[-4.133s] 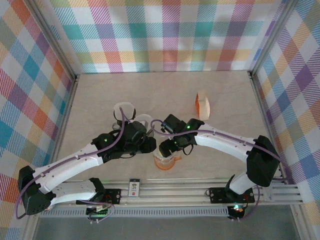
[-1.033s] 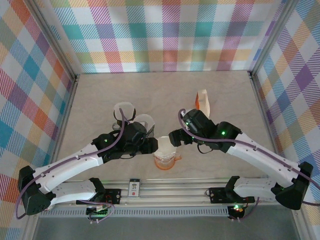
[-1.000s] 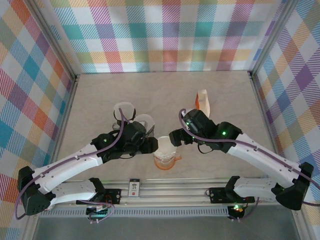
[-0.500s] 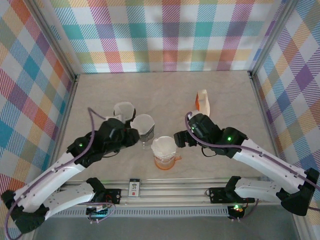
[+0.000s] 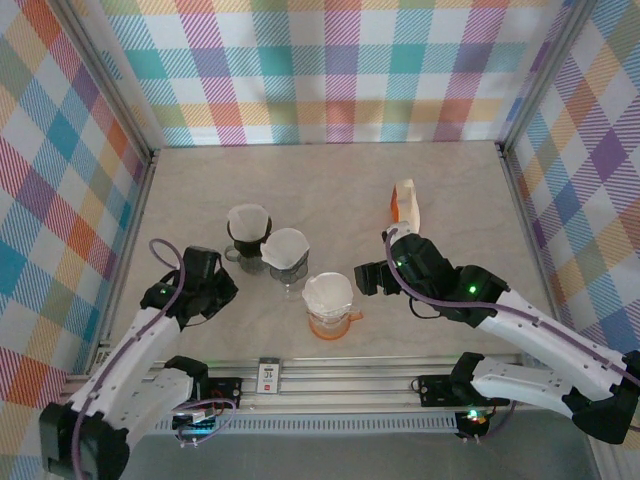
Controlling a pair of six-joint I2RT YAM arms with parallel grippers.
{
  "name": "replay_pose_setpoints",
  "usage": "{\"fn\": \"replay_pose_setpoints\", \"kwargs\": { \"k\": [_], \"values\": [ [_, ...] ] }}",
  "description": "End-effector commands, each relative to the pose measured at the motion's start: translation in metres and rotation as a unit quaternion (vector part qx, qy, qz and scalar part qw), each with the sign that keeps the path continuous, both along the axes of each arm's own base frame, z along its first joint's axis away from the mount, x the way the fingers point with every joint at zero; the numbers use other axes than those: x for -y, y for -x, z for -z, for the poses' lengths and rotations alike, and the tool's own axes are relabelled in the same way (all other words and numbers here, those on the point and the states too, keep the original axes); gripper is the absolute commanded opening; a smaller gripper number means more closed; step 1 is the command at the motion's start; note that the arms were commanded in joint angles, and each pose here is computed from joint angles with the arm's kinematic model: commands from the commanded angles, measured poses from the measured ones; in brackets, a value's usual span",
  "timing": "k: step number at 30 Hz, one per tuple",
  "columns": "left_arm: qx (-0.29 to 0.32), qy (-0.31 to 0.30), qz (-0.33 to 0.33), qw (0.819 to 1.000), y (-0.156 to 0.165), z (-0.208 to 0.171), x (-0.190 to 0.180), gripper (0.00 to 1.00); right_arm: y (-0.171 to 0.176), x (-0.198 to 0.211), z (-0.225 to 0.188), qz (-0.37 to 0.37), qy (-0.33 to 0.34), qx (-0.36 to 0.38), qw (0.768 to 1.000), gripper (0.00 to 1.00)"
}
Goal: Place the coffee filter in the dripper
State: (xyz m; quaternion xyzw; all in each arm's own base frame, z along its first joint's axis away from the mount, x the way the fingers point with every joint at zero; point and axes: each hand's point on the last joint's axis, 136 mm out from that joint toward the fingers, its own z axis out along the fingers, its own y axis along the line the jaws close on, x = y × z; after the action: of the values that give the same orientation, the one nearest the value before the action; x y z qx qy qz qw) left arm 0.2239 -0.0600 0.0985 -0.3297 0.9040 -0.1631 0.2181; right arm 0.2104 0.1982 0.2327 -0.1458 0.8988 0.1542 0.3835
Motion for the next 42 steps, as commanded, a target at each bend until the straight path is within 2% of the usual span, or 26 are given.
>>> {"fn": "replay_pose_setpoints", "kwargs": {
  "k": [1, 6, 9, 11, 15, 18, 24, 30, 34, 37, 42],
  "values": [
    [0.047, 0.026, -0.023, 0.998, -0.03, -0.002, -0.009, 0.0, -0.003, 0.003, -0.004, 0.01, -0.011, 0.009, 1.0, 0.99],
    [0.052, 0.052, -0.059, 0.996, -0.063, 0.014, -0.021, 0.0, -0.001, 0.007, -0.003, 0.012, -0.013, 0.01, 1.0, 0.99],
    [0.063, 0.033, -0.089, 0.994, -0.076, 0.007, -0.038, 0.02, -0.001, 0.009, -0.004, 0.013, -0.012, 0.011, 1.0, 0.99],
    [0.064, 0.031, -0.115, 0.991, -0.081, 0.004, -0.05, 0.09, -0.001, 0.01, -0.003, 0.014, -0.012, 0.01, 1.0, 0.99],
    [0.088, 0.052, -0.171, 0.98, -0.098, 0.0, -0.073, 0.34, 0.0, 0.009, -0.003, 0.011, -0.014, 0.009, 1.0, 0.99],
    [0.098, 0.07, -0.186, 0.975, -0.109, 0.0, -0.074, 0.49, 0.0, 0.01, -0.001, 0.011, -0.012, 0.008, 1.0, 0.99],
    [0.099, 0.134, -0.213, 0.963, -0.13, 0.018, -0.065, 0.63, -0.002, 0.008, 0.001, 0.007, -0.008, 0.006, 1.0, 0.99],
    [0.109, 0.162, -0.235, 0.952, -0.143, 0.023, -0.058, 0.69, -0.002, 0.01, 0.002, 0.008, -0.006, 0.005, 1.0, 0.99],
    [0.102, 0.184, -0.238, 0.948, -0.147, 0.033, -0.044, 0.7, -0.002, 0.012, 0.006, 0.011, -0.004, 0.003, 1.0, 0.99],
    [0.086, 0.212, -0.234, 0.945, -0.15, 0.043, -0.026, 0.62, -0.002, 0.014, 0.007, 0.014, 0.0, 0.003, 1.0, 0.99],
    [0.065, 0.232, -0.243, 0.94, -0.145, 0.055, -0.013, 0.59, -0.002, 0.019, 0.003, 0.017, 0.001, 0.009, 1.0, 0.99]
  ]
}}
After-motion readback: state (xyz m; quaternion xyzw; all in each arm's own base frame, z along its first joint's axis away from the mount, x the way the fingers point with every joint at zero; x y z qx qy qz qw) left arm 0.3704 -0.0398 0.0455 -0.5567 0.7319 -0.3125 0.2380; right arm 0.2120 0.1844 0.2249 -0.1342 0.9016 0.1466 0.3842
